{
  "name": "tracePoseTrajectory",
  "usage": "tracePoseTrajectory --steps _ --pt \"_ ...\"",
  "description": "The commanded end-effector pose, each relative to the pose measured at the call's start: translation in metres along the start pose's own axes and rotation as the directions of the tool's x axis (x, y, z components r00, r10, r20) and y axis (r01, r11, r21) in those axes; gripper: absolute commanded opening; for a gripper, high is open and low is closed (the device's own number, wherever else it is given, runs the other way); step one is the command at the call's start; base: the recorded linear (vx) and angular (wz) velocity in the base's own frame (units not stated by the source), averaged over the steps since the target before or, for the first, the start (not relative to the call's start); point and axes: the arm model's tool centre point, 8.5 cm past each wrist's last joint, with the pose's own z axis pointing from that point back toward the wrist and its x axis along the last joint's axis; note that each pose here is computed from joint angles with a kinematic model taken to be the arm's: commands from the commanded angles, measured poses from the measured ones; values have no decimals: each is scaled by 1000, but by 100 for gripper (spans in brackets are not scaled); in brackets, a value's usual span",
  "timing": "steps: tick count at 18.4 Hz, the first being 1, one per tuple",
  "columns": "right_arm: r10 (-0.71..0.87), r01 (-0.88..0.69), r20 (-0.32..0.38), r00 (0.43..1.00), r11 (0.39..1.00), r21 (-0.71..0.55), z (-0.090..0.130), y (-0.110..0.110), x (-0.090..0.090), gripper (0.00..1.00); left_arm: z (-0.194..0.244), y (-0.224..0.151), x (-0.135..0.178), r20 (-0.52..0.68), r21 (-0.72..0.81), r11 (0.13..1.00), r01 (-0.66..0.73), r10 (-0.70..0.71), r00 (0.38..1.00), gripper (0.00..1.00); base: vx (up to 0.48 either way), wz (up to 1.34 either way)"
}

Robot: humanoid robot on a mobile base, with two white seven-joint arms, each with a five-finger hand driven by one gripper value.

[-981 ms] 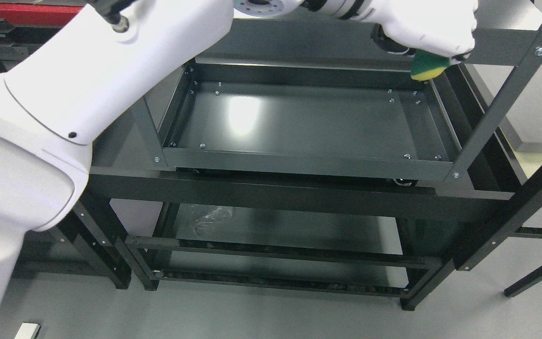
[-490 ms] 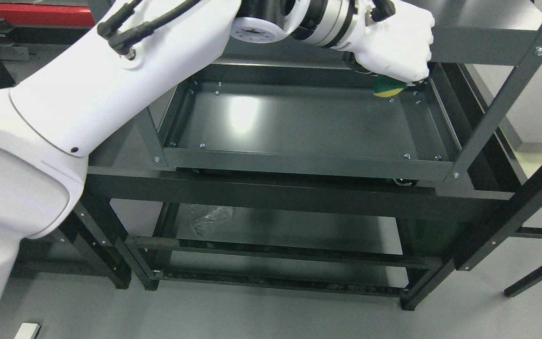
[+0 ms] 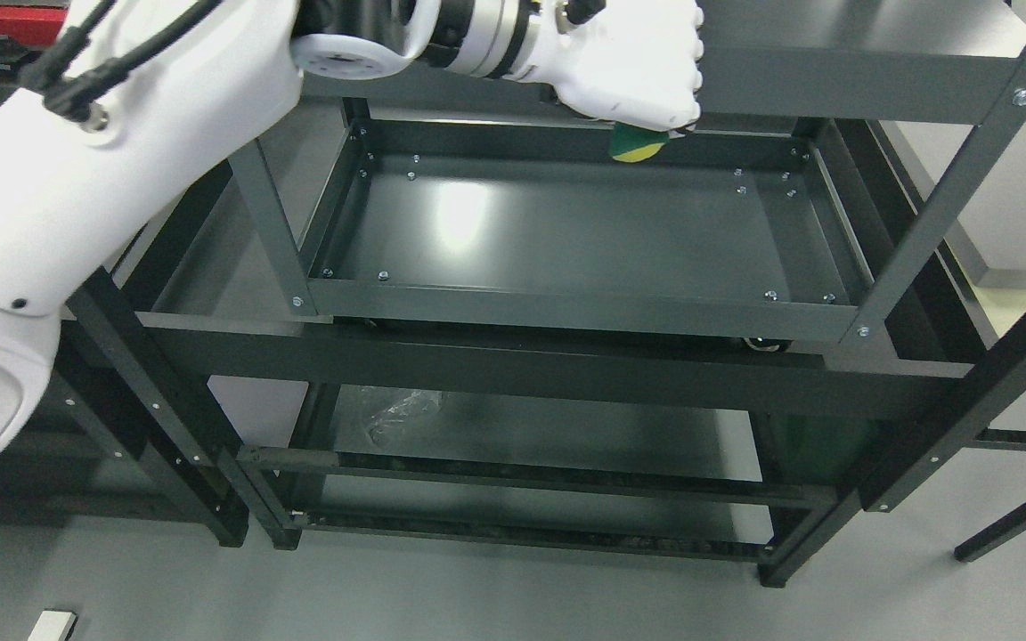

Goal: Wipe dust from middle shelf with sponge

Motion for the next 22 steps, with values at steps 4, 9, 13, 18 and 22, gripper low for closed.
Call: tracePoseTrajectory --steps 4,9,13,18,22 --pt "3 -4 -50 999 1000 -16 -1 -10 2 100 179 -64 -17 -280 -87 993 -85 57 958 1 0 0" --pt "3 -4 -50 999 1000 -15 -1 -10 2 100 254 -100 -5 -384 -131 963 -235 169 908 1 0 0" --pt "3 -4 -50 999 1000 -15 -1 -10 2 100 299 -105 1 -451 -93 950 -297 225 864 1 0 0" --pt "3 -4 -50 999 1000 -15 -1 -10 2 100 264 -84 7 -242 360 836 -414 512 824 1 0 0" --pt "3 -4 -50 999 1000 -15 -1 -10 2 100 175 -47 16 140 673 530 -516 594 792 0 0 0"
